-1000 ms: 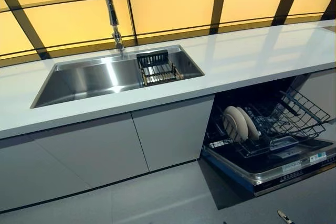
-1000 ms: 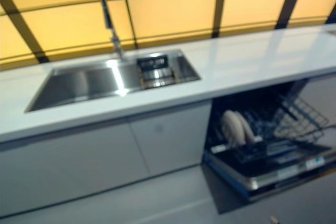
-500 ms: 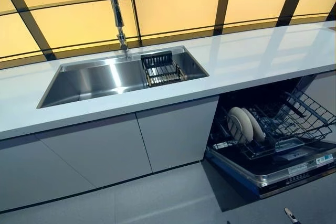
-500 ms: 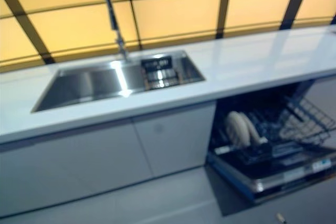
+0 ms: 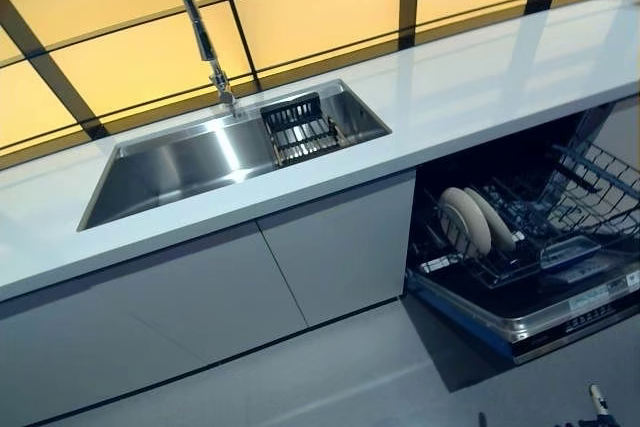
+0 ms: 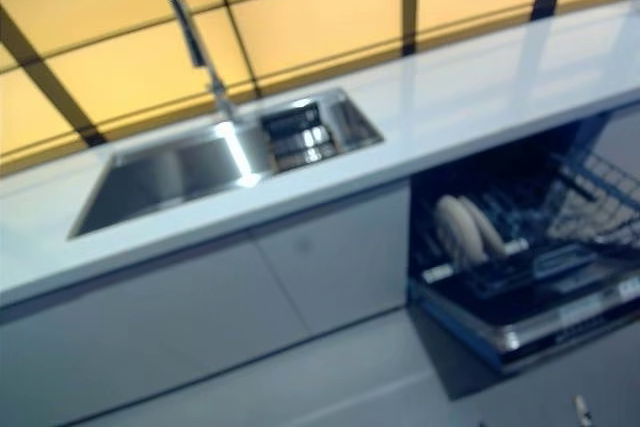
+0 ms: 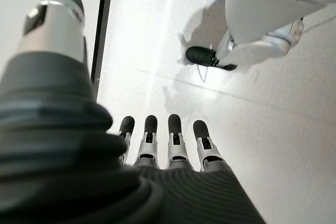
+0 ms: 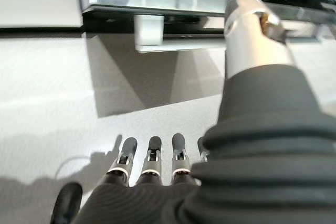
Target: Take plates into dishwasher
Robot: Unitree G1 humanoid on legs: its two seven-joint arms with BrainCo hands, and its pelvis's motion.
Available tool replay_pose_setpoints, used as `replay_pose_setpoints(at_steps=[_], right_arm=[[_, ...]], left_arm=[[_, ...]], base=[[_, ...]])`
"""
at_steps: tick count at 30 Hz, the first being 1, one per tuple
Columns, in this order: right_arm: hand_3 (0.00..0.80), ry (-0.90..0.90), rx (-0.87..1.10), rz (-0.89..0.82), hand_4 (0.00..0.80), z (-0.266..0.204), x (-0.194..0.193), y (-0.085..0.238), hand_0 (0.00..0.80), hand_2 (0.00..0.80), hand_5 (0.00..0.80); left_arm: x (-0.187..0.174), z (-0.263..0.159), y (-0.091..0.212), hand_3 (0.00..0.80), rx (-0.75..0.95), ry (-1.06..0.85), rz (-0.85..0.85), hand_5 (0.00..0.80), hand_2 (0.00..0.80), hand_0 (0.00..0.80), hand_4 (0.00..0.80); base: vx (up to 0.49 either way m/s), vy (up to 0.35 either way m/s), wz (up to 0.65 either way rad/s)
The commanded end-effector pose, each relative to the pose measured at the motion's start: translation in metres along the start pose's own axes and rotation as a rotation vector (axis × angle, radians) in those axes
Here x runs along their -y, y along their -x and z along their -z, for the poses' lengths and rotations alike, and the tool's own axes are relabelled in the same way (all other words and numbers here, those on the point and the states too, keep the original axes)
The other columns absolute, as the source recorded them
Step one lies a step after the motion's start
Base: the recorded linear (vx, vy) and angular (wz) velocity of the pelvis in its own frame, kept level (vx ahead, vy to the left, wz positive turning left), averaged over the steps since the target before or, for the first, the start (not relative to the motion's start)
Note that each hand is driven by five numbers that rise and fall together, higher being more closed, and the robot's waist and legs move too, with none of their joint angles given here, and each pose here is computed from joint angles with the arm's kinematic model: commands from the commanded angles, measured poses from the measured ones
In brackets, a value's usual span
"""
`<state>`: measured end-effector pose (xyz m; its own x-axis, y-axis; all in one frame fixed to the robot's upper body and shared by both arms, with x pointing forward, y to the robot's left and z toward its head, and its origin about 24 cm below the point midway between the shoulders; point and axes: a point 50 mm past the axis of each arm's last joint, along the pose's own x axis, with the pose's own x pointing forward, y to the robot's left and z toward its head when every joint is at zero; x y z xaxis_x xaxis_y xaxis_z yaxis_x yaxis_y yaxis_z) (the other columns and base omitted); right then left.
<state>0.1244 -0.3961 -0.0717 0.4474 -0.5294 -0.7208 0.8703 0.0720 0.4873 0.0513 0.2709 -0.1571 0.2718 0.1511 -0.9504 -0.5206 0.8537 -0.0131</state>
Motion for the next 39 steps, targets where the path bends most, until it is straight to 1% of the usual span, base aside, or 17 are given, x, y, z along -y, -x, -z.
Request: replay_pose_setpoints(at_steps=[1,4,10,12,17,21,23,25,26,29,35,39], right_arm=[[0.000,-0.157,0.087,-0.178,0.000,-0.014,-0.051,-0.003,0.000,0.000,0.000],[0.000,-0.145,0.149,-0.249,0.000,-0.032,-0.075,0.000,0.000,0.000,0.000],[0.000,-0.107,0.210,-0.371,0.000,-0.056,-0.117,0.009,0.000,0.000,0.000],[0.000,-0.069,0.230,-0.431,0.000,-0.066,-0.140,0.015,0.000,0.000,0.000],[0.000,0.019,0.270,-0.517,0.000,-0.077,-0.172,0.026,0.000,0.000,0.000],[0.000,0.106,0.313,-0.609,0.000,-0.089,-0.217,0.046,0.000,0.000,0.000],[0.000,0.132,0.325,-0.639,0.000,-0.092,-0.228,0.052,0.000,0.000,0.000],[0.000,0.180,0.348,-0.707,0.000,-0.096,-0.254,0.067,0.000,0.000,0.000],[0.000,0.182,0.350,-0.712,0.000,-0.096,-0.256,0.068,0.000,0.000,0.000],[0.000,0.250,0.380,-0.807,0.000,-0.096,-0.284,0.086,0.000,0.000,0.000],[0.000,0.311,0.409,-0.904,0.000,-0.095,-0.311,0.107,0.000,0.000,0.000],[0.000,0.311,0.406,-0.912,0.000,-0.101,-0.313,0.111,0.000,0.000,0.000]], left_arm=[[0.008,-0.016,-0.002,0.000,0.057,0.045,0.021,0.000,0.000,0.000,0.000],[0.015,-0.012,-0.003,0.000,0.051,0.051,0.049,0.000,0.000,0.000,0.000],[0.021,-0.008,-0.004,0.000,0.029,0.053,0.072,0.000,0.000,0.000,0.000],[0.023,-0.004,-0.004,0.000,0.022,0.056,0.082,0.000,0.000,0.000,0.000],[0.025,0.000,-0.004,0.000,0.011,0.050,0.084,0.000,0.000,0.000,0.000],[0.027,-0.001,-0.004,0.000,0.013,0.036,0.090,0.000,0.000,0.000,0.000],[0.027,-0.002,-0.004,0.000,0.014,0.034,0.094,0.000,0.000,0.000,0.000],[0.028,-0.004,-0.003,0.000,0.022,0.029,0.095,0.000,0.000,0.000,0.000],[0.029,-0.005,-0.003,0.000,0.023,0.030,0.096,0.000,0.000,0.000,0.000],[0.027,-0.010,-0.003,0.000,0.037,0.022,0.091,0.000,0.000,0.000,0.000],[0.024,-0.019,-0.003,0.000,0.064,0.008,0.084,0.000,0.000,0.000,0.000],[0.020,-0.020,-0.002,0.000,0.065,0.001,0.067,0.000,0.000,0.000,0.000]], base=[[-0.025,0.073,-0.03],[-0.020,0.069,-0.02],[-0.038,0.058,0.05],[-0.035,0.059,0.03],[-0.008,0.017,0.09],[-0.047,-0.002,0.09],[-0.043,-0.008,0.01],[-0.061,-0.013,0.00],[-0.055,-0.016,0.00],[-0.058,-0.029,0.01],[-0.033,-0.043,-0.01],[0.058,-0.061,0.00]])
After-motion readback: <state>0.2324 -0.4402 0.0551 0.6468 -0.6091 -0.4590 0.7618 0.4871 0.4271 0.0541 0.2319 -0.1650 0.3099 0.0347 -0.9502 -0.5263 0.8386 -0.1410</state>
